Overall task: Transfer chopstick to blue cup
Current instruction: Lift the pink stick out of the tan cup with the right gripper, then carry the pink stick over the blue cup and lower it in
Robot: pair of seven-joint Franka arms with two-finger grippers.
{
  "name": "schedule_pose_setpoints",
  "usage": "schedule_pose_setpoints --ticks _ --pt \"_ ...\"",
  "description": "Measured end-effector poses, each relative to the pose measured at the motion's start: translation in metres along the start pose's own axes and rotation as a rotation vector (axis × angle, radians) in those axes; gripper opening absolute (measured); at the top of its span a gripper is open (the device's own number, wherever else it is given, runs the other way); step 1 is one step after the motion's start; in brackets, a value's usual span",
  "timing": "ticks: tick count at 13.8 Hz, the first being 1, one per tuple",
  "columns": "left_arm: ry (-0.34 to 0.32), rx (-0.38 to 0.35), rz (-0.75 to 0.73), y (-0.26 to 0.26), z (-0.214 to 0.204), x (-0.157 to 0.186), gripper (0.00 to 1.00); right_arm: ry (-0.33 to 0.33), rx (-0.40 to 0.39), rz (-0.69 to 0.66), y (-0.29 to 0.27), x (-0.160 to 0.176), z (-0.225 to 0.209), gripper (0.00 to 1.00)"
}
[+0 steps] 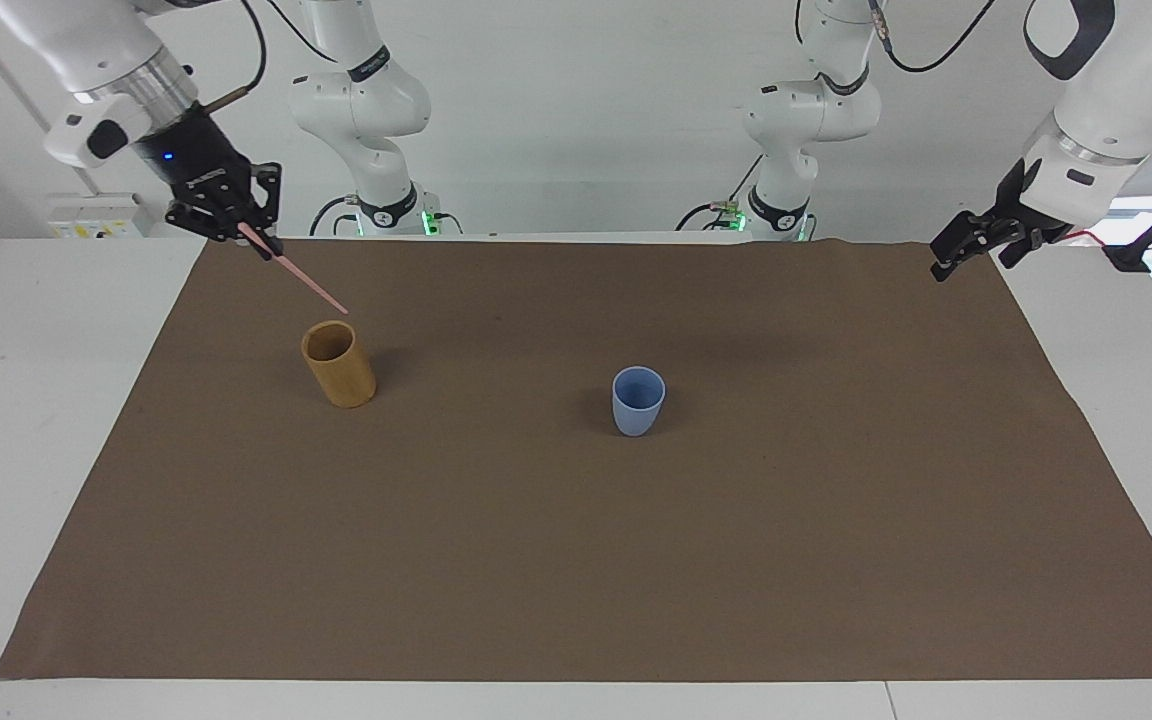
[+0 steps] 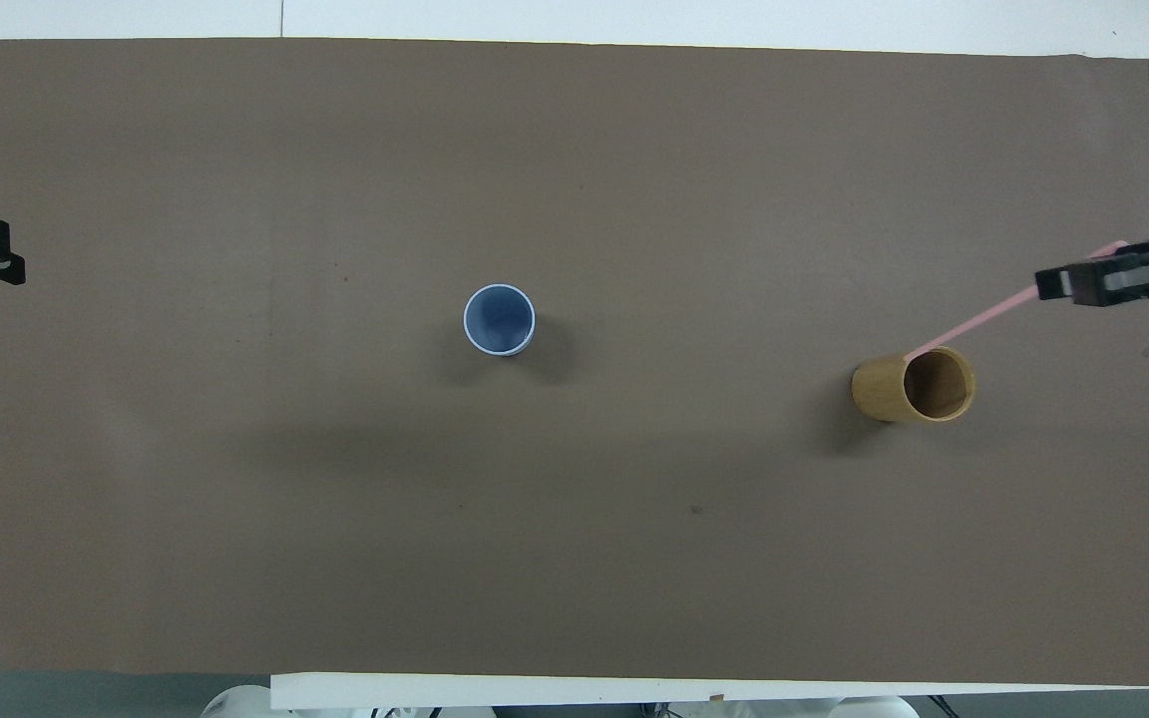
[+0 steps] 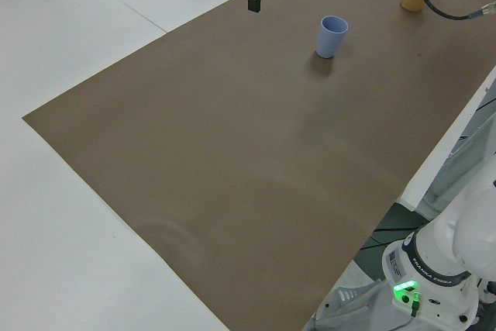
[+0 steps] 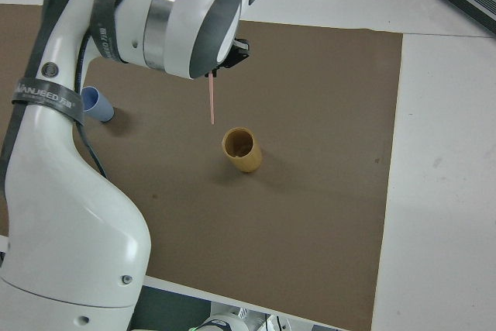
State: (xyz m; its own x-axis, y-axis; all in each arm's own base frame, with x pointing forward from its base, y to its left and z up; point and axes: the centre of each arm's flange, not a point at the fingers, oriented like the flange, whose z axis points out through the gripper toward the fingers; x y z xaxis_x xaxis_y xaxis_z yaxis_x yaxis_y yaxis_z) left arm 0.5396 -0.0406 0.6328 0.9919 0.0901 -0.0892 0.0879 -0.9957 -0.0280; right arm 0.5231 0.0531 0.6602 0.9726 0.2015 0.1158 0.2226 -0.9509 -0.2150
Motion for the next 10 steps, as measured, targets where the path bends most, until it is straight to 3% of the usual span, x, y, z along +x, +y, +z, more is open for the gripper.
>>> schedule_pose_setpoints --ticks 6,10 --pt "0.000 0.000 0.000 0.000 0.000 0.000 1.00 -0.020 -0.042 0.166 -0.260 0.045 0.116 0.08" --pt "-0.001 0.000 0.000 0.000 0.000 0.000 1.00 0.027 -0.037 0.184 -0.319 0.059 0.170 0.08"
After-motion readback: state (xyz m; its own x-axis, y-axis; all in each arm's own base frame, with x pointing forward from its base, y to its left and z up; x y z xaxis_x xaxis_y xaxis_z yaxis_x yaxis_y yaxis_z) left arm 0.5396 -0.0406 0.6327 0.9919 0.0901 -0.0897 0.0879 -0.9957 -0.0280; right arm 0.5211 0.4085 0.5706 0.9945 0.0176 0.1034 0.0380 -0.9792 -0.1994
